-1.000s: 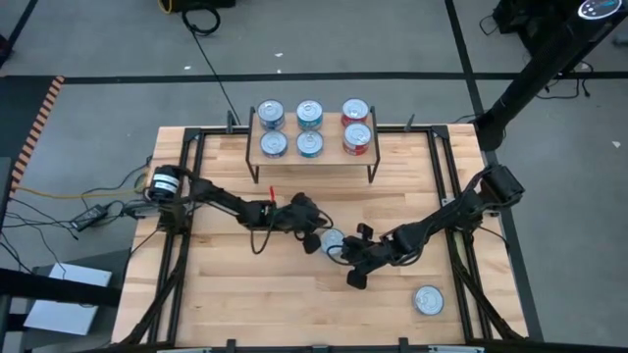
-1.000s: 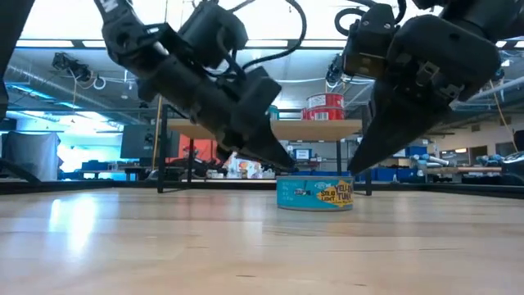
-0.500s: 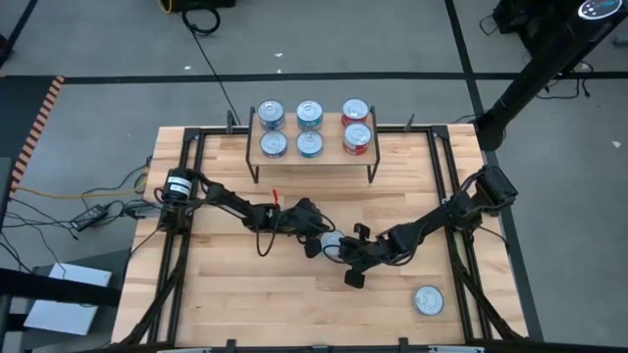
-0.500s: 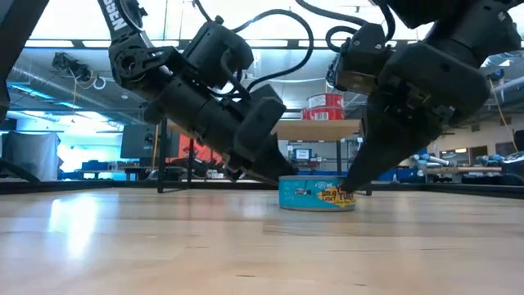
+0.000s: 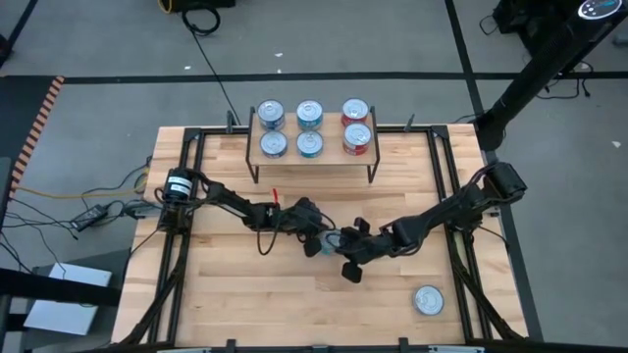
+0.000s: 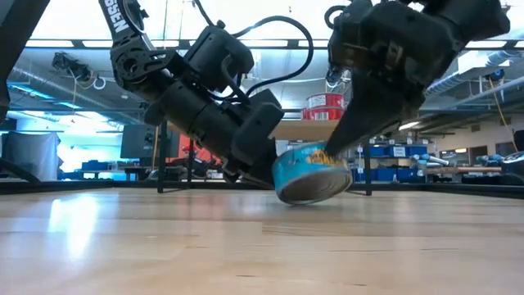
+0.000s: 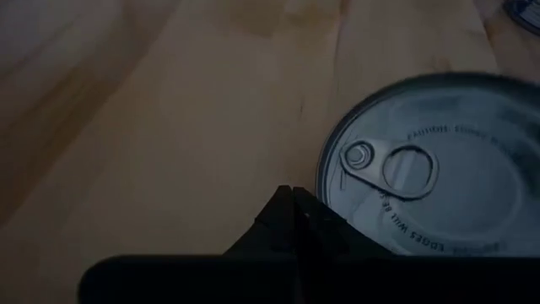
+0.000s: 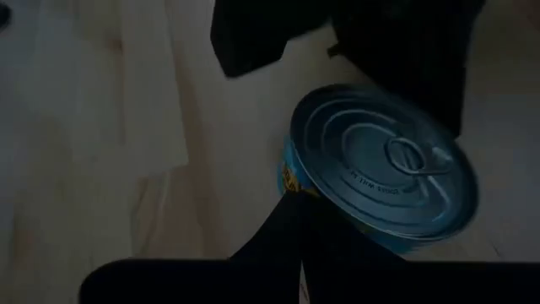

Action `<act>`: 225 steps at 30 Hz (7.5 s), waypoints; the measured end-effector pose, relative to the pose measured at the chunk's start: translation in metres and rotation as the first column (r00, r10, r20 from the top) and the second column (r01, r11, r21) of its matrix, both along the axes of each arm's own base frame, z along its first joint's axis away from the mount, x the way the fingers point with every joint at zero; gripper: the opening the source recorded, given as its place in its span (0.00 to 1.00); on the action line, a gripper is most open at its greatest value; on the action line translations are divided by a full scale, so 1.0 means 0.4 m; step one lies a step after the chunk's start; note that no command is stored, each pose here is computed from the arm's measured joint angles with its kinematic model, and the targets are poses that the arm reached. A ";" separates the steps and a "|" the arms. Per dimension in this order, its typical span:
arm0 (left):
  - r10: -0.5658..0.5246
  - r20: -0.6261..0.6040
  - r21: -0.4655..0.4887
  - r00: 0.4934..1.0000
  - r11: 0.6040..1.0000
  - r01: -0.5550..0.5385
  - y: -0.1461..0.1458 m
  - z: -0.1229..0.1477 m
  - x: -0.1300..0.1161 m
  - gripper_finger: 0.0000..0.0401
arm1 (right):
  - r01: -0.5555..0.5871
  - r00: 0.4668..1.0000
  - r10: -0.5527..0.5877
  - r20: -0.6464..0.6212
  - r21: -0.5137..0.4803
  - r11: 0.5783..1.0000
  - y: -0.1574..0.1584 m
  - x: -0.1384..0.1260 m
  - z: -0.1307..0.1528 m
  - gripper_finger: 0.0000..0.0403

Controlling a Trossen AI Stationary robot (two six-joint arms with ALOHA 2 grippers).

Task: Stack canned seafood by type on shelf
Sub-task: Stack the yellow-blue tuna can on top of the yellow-blue tuna can on the shelf

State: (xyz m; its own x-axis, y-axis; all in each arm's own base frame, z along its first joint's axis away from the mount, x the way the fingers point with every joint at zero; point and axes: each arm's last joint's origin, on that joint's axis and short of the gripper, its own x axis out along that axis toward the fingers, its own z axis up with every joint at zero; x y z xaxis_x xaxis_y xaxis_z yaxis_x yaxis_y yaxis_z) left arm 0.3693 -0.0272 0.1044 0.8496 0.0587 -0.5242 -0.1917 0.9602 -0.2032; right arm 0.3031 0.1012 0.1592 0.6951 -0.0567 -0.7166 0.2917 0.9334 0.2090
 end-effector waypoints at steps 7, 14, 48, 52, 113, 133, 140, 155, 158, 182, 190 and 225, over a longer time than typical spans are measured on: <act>-0.036 -0.011 -0.022 0.999 0.999 0.036 -0.004 -0.004 -0.002 0.00 | 0.051 0.998 -0.052 0.040 0.038 0.998 -0.016 0.000 0.028 0.02; -0.062 -0.004 -0.036 0.998 0.997 0.061 -0.007 -0.003 -0.001 0.00 | 0.081 0.994 -0.086 0.069 0.067 0.994 -0.024 0.007 0.034 0.02; -0.030 -0.186 -0.011 0.982 1.000 0.028 -0.016 0.094 -0.067 0.26 | 0.137 0.984 -0.152 0.093 0.144 0.980 -0.041 0.019 0.038 0.02; -0.064 -0.110 -0.048 0.992 0.997 0.059 -0.034 0.166 -0.084 0.34 | 0.134 0.985 -0.148 0.092 0.142 0.981 -0.041 0.018 0.037 0.03; 0.078 -0.126 0.027 0.989 0.997 -0.075 -0.144 0.154 -0.026 0.69 | 0.114 0.986 -0.126 0.111 0.104 0.988 -0.056 0.026 0.039 0.03; 0.040 -0.145 0.066 0.989 0.997 -0.031 -0.144 0.152 -0.028 0.39 | 0.111 0.984 -0.125 0.129 0.110 0.988 -0.056 0.029 0.043 0.03; 0.019 -0.239 0.148 0.971 0.989 0.018 -0.146 0.188 -0.015 0.39 | 0.086 0.977 -0.106 0.186 0.113 0.990 -0.055 0.021 0.081 0.03; 0.252 -0.354 0.562 0.901 0.827 -0.011 -0.098 0.425 0.006 0.38 | 0.160 0.960 -0.148 0.239 -0.032 0.987 -0.068 -0.102 0.225 0.03; 0.322 -0.351 0.639 0.880 0.768 -0.026 -0.072 0.494 0.003 0.38 | 0.161 0.963 -0.147 0.224 -0.043 0.986 -0.071 -0.115 0.230 0.03; 0.522 -0.364 0.760 0.771 0.646 -0.079 0.237 0.575 0.000 0.38 | 0.144 0.970 -0.120 0.210 -0.103 0.984 -0.034 -0.161 0.243 0.03; 0.528 -0.397 0.748 0.751 0.660 -0.070 0.269 0.526 -0.005 0.38 | 0.152 0.970 -0.127 0.208 -0.108 0.982 -0.039 -0.160 0.243 0.03; 0.426 -0.431 0.599 0.795 0.794 -0.101 0.293 0.511 -0.006 0.60 | 0.149 0.971 -0.123 0.206 -0.115 0.982 -0.040 -0.159 0.242 0.03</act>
